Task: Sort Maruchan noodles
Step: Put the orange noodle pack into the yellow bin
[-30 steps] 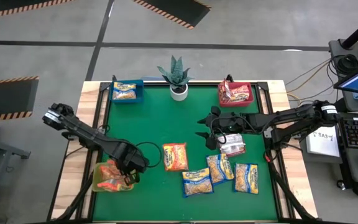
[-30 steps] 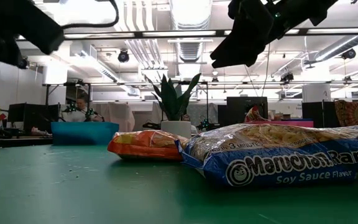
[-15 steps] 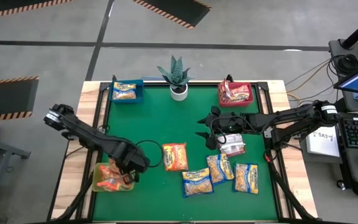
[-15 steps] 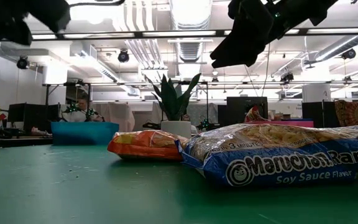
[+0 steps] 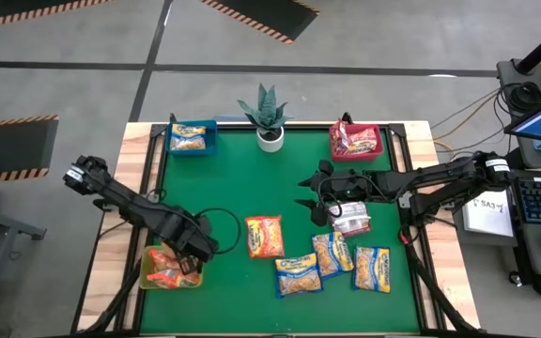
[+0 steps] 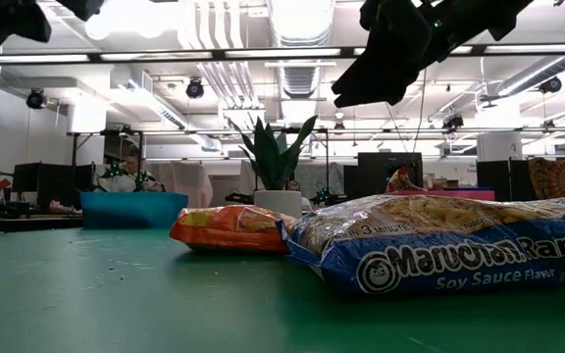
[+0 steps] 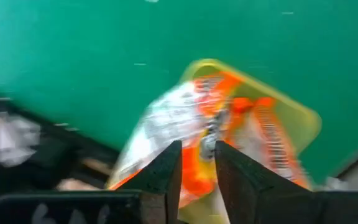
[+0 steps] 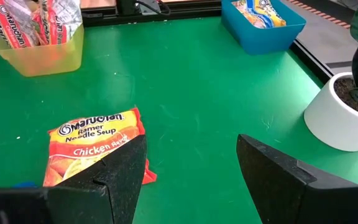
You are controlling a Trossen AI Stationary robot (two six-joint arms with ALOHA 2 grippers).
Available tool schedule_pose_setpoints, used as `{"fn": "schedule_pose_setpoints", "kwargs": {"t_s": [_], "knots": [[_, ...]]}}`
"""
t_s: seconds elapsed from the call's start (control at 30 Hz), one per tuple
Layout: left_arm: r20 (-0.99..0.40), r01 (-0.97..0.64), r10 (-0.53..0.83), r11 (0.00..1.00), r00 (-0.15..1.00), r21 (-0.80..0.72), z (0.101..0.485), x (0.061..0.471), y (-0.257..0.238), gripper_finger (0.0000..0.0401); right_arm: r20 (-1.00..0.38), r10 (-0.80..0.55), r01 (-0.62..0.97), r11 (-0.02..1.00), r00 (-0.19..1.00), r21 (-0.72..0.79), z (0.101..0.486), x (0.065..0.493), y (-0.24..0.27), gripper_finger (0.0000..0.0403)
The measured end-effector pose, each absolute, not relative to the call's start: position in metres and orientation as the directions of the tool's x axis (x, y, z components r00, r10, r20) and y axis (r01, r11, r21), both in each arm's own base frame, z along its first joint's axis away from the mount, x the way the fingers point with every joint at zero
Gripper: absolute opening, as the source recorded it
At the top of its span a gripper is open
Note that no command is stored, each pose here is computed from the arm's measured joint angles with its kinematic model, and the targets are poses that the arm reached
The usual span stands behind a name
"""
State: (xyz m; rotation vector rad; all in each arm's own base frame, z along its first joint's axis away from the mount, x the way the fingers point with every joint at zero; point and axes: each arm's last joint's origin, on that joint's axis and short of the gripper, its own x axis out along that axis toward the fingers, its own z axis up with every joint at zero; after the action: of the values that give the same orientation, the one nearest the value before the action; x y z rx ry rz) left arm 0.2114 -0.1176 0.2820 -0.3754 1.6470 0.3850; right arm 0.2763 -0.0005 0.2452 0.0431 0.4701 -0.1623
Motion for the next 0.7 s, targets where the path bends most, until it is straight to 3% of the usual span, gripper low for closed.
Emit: {"fn": "schedule_pose_setpoints", "kwargs": {"t_s": [0.1,0.23,0.43,0.5,0.7], "knots": [[-0.99,-0.449,-0.119,0.891,-0.082,-0.07,0.28,0.216,-0.123,0.0063,-0.454,-0.146,0.166,0.986,0.879,0.004,0.245,0.276,-0.001,0.0238],[-0.99,-0.428,-0.126,0.899,-0.058,-0.089,0.297,0.216,-0.123,0.0045,-0.454,-0.146,0.166,0.986,0.879,0.004,0.245,0.276,-0.001,0.0238],[-0.996,-0.395,0.076,0.917,0.037,0.056,0.328,0.208,-0.118,0.0038,-0.452,-0.146,0.166,0.986,0.88,0.004,0.245,0.276,-0.001,0.0238],[-0.993,-0.383,0.084,0.923,0.077,0.048,0.33,0.202,-0.117,0.0038,-0.45,-0.146,0.165,0.986,0.881,0.005,0.246,0.276,-0.001,0.0238],[-0.997,-0.451,0.07,0.889,-0.044,0.082,0.306,0.18,-0.113,0.0038,-0.45,-0.145,0.165,0.986,0.881,0.005,0.246,0.277,-0.001,0.0238]]}}
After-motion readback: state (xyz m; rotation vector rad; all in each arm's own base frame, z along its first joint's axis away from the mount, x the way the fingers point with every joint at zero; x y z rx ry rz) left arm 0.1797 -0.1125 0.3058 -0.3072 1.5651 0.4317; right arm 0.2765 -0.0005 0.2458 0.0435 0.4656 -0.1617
